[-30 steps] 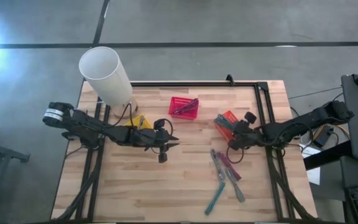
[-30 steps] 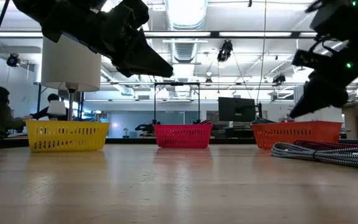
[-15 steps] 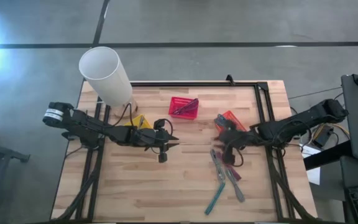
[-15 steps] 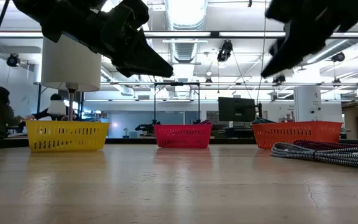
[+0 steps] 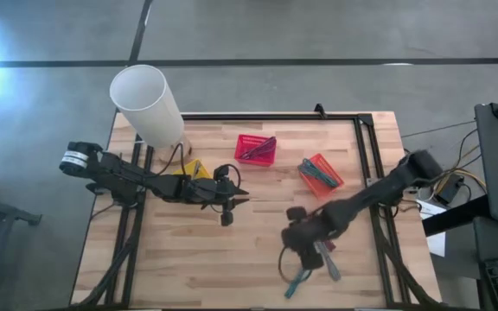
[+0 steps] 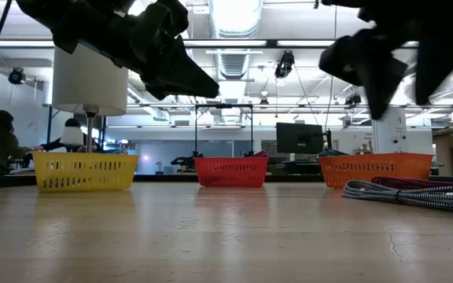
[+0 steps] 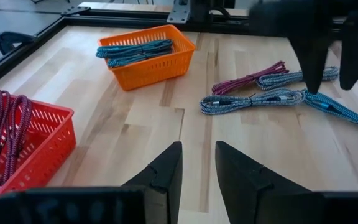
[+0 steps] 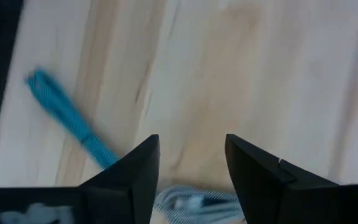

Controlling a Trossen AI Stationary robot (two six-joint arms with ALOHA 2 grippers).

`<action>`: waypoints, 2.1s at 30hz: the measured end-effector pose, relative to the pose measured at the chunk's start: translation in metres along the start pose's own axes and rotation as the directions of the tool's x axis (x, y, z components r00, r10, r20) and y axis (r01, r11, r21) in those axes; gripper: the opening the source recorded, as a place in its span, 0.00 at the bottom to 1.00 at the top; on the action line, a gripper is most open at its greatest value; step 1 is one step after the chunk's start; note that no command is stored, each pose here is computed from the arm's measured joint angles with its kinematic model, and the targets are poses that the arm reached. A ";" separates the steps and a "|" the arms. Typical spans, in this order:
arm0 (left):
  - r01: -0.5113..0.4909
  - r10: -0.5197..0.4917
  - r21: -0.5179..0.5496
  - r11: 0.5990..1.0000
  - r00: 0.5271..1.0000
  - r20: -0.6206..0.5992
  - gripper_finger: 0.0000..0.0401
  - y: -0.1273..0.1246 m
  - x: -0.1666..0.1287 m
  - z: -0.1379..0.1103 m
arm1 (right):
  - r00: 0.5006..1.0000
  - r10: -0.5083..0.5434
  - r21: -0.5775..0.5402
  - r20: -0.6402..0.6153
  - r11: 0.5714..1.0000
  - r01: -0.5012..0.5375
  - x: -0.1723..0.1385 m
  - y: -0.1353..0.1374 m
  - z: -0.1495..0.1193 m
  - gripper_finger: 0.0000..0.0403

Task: Pick & Place USB Port
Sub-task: Put the blue charger cable into the orange bin

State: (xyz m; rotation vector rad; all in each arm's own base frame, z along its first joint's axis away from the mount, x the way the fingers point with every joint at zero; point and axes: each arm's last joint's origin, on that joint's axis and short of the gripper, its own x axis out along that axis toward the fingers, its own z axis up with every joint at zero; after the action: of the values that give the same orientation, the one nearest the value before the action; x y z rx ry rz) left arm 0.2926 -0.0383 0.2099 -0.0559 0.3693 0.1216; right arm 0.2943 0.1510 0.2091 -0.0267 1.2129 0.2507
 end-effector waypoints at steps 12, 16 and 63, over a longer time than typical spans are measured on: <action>-0.001 0.000 -0.058 0.998 1.000 -0.005 0.25 0.000 0.000 -0.001 | 0.971 0.042 -0.061 -0.237 0.996 -0.058 0.055 0.061 0.003 0.45; 0.000 0.000 -0.067 0.998 1.000 -0.007 0.25 0.000 0.000 -0.001 | 0.962 0.030 -0.087 -0.271 0.995 -0.055 0.069 0.073 -0.002 0.44; 0.015 -0.018 0.037 0.999 0.997 0.081 0.25 -0.004 0.001 0.026 | 0.549 -0.412 0.206 0.728 0.894 0.398 -0.035 -0.058 -0.053 0.03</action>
State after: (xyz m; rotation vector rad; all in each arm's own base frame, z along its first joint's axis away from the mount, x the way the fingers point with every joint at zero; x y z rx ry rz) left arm 0.3033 -0.0402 0.2341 -0.0182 0.2892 0.1003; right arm 0.2459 0.0800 0.2161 -0.1730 0.3219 -0.1682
